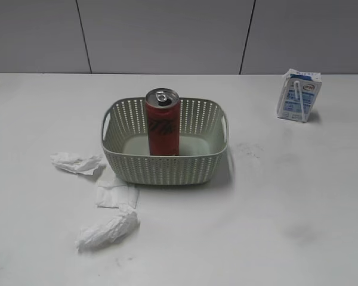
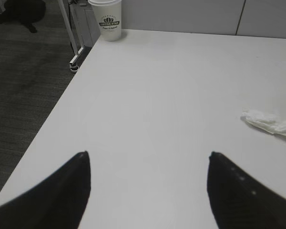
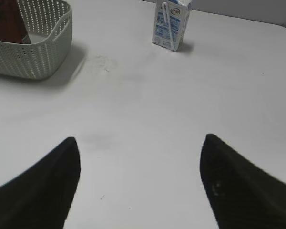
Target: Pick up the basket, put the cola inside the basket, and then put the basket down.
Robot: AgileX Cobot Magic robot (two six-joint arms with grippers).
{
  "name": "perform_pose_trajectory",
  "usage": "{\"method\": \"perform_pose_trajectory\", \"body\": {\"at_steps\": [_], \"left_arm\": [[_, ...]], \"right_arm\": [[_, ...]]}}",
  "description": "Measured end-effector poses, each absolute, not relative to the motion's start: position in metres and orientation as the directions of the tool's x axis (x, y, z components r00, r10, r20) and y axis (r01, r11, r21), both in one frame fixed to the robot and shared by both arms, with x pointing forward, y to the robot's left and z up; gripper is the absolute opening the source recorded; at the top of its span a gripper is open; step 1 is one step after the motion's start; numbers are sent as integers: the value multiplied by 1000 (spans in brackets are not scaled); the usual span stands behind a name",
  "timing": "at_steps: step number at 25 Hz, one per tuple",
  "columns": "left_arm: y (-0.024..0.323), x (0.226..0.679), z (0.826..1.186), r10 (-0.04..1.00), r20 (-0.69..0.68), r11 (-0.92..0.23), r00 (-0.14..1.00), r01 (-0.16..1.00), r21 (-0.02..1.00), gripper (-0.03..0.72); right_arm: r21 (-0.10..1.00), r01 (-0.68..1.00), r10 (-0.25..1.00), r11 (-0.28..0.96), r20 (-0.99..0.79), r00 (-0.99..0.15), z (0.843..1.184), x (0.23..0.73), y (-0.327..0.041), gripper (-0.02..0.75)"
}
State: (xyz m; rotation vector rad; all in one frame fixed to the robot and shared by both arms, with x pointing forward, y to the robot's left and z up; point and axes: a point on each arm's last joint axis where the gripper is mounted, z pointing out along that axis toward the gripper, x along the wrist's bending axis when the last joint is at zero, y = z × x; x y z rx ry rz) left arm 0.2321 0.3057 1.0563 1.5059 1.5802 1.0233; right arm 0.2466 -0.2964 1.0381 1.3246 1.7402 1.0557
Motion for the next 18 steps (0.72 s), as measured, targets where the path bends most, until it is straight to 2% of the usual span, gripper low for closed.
{"method": "perform_pose_trajectory", "body": {"at_steps": [5,13,18], "left_arm": [[306,232,1056,998,25,5,-64,431,902,574],[306,232,1056,999,25,-3,-46,431,902,574],[306,232,1056,999,25,-3,-46,431,902,545]], "right_arm": [[904,408,981,127,-52,-189,1038,247,-297,591],[904,410,982,125,-52,-183,1038,247,-297,591],[904,410,982,125,-52,-183,1038,247,-297,591]]}}
